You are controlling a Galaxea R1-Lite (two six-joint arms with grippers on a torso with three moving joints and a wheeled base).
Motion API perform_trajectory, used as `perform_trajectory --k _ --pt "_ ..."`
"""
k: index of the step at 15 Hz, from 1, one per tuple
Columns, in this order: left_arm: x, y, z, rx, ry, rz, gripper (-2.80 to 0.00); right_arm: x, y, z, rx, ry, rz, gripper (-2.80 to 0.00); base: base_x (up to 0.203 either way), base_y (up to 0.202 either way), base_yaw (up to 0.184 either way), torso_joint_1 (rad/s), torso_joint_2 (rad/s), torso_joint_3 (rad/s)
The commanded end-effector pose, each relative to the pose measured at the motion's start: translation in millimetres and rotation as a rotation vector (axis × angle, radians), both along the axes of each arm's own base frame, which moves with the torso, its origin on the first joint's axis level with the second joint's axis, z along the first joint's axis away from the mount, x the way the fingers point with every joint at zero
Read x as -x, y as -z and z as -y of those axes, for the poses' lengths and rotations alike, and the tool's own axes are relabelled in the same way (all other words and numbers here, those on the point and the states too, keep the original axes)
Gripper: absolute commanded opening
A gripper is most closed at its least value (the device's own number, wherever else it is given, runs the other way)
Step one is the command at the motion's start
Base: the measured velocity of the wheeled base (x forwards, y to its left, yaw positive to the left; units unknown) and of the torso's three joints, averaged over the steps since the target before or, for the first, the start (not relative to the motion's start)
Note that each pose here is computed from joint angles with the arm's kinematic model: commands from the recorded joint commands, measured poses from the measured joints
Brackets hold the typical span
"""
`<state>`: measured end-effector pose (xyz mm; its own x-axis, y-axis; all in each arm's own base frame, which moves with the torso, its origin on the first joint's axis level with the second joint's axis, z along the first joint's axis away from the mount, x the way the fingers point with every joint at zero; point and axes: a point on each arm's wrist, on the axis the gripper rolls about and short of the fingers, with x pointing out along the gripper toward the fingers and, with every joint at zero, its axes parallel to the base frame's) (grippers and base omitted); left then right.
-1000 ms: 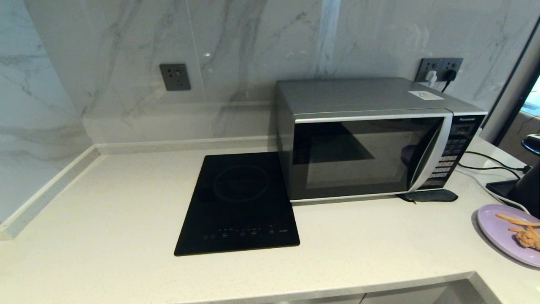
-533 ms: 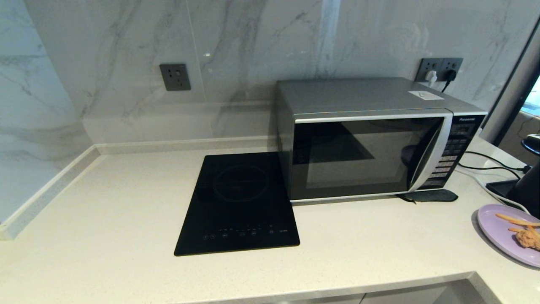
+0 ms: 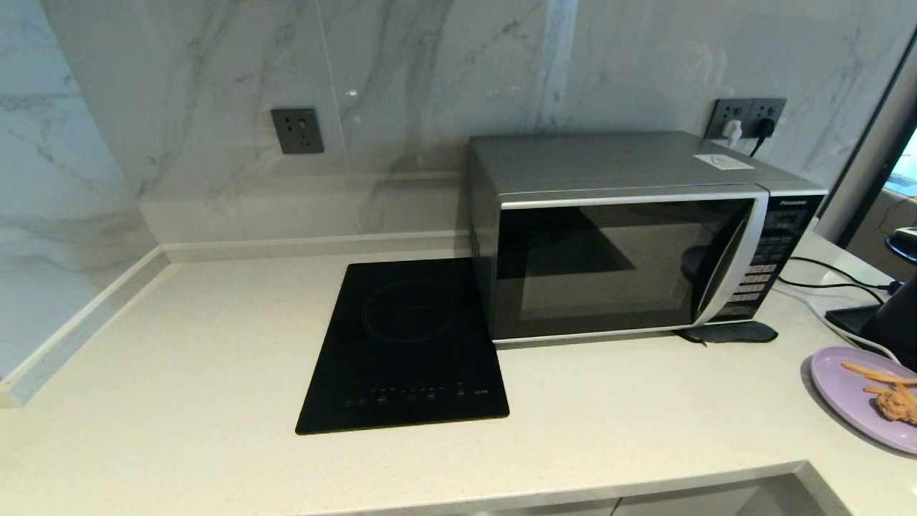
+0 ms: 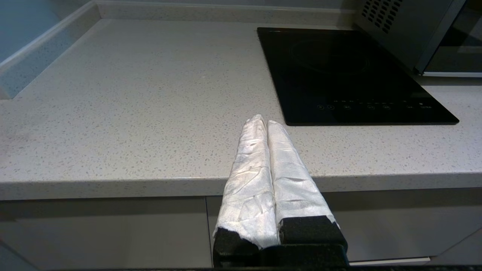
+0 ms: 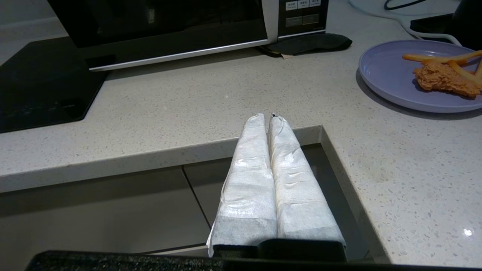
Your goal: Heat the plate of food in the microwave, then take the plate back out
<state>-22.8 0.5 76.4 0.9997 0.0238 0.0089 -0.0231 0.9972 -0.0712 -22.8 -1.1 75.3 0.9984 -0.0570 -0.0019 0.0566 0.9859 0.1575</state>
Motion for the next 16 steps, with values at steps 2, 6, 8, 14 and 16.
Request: perform_trajectory --k 2,6,8,14,16 --pt "-0.1 -0.1 0.0 0.001 -0.001 -0.001 -2.80 -0.2 0.5 0.0 -0.001 0.000 -0.003 -2.80 0.000 0.000 0.000 0.000 0.00 0.000" --pt "-0.1 -0.1 0.0 0.001 -0.001 -0.001 -2.80 -0.2 0.4 0.0 -0.001 0.000 -0.003 -2.80 0.000 0.000 0.000 0.000 0.00 0.000" --pt "-0.1 -0.1 0.0 0.001 -0.001 -0.001 -2.80 -0.2 0.4 0.0 -0.001 0.000 -0.003 -2.80 0.000 0.000 0.000 0.000 0.00 0.000" --pt "-0.1 -0.1 0.0 0.001 -0.001 -0.001 -2.80 -0.1 0.4 0.0 -0.003 0.000 -0.001 -2.80 0.000 0.000 0.000 0.000 0.00 0.000" --pt "-0.1 -0.1 0.0 0.000 -0.001 -0.001 -2.80 -0.1 0.4 0.0 -0.003 0.001 -0.001 -2.80 0.000 0.000 0.000 0.000 0.00 0.000"
